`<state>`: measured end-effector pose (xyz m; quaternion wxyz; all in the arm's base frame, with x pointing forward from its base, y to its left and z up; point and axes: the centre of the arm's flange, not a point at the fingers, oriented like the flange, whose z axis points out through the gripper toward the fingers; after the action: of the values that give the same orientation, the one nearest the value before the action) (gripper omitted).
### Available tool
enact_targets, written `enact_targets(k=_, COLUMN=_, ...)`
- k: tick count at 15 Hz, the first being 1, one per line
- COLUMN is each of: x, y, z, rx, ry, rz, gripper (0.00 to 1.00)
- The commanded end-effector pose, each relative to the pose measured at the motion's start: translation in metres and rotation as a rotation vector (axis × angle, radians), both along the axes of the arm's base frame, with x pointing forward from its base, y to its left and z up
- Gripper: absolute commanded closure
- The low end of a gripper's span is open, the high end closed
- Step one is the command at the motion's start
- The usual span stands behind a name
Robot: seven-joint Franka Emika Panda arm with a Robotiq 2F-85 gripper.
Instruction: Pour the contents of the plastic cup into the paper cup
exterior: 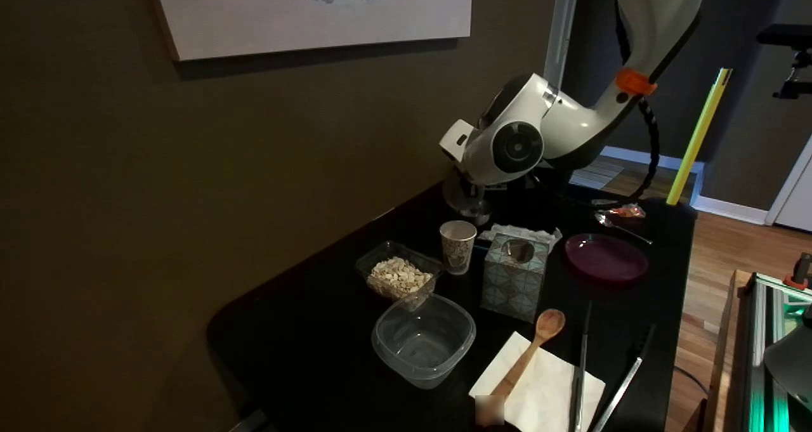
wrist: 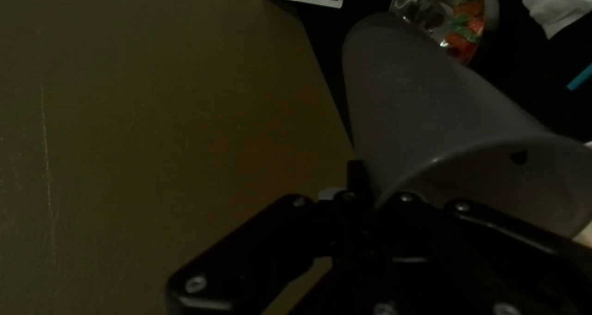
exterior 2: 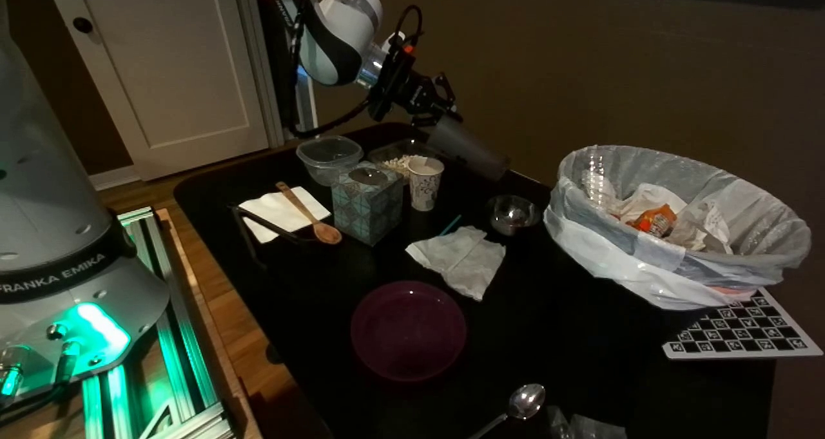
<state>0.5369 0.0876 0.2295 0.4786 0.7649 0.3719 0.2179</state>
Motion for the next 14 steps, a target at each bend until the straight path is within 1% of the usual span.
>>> enact_targets(k=1, x=-0.0031, y=-0.0005, z=-0.0034, rx=-0.032, ry=-0.050, rz=0.020, gripper=0.98)
enact_targets(k=8, x=-0.0048, y=0.0045, z=-0.0079, rx=-0.076, ry=-0.073, rz=0.046, gripper=0.98)
enact_targets(k=14, x=-0.0046, y=0.0037, z=-0.0115, rx=-0.082, ry=-0.071, rz=0.037, gripper=0.98)
